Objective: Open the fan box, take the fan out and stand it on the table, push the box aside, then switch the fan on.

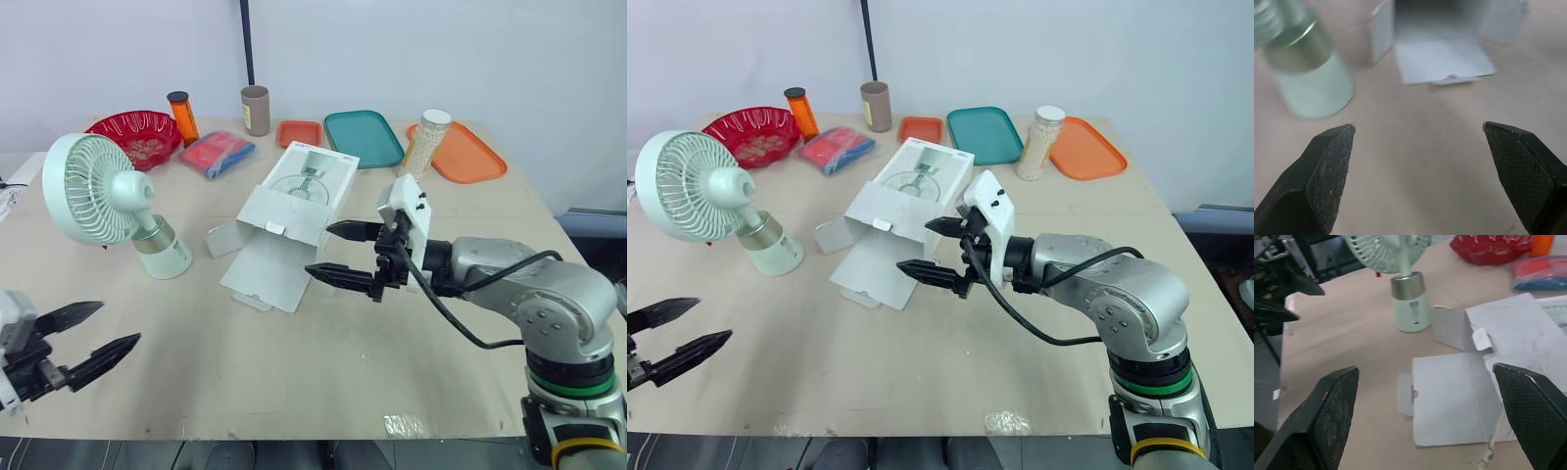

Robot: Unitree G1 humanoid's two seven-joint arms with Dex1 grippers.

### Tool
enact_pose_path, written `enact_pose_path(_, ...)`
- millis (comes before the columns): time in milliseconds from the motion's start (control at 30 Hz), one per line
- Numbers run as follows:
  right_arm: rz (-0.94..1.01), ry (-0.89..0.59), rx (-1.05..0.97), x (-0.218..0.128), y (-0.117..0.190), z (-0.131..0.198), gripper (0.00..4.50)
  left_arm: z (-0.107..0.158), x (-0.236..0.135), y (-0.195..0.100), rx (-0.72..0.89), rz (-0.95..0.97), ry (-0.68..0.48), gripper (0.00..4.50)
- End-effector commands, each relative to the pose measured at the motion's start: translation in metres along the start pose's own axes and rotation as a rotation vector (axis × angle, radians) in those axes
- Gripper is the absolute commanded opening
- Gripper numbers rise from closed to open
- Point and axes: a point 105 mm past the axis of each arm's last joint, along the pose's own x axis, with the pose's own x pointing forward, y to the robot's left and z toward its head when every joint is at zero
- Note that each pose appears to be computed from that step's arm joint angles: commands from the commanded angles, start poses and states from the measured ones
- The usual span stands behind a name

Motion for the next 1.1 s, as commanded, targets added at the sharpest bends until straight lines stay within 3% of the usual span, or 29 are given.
enact_pose_path(33,-0.067,0.016,-0.055,0.003,0.002,0.000,4.50,0.022,0.017,-0.010,0.046,-0.076,-0.065,4.46)
enact_pose_path(367,-0.378,0.090,-0.023,0.034,-0.022,-0.014,4.50,0.033,0.041,-0.024,0.058,-0.228,-0.102,4.46)
enact_pose_path(700,-0.483,0.123,0.000,0.040,-0.029,-0.022,4.50,0.041,0.059,-0.026,0.062,-0.215,-0.164,4.46)
enact_pose_path(900,-0.462,0.139,0.001,0.055,-0.024,-0.030,4.50,0.034,0.066,-0.031,0.043,-0.206,-0.168,4.46)
enact_pose_path(1100,-0.515,0.144,-0.045,0.059,-0.041,-0.029,4.50,0.036,0.070,-0.032,0.042,-0.208,-0.181,4.46)
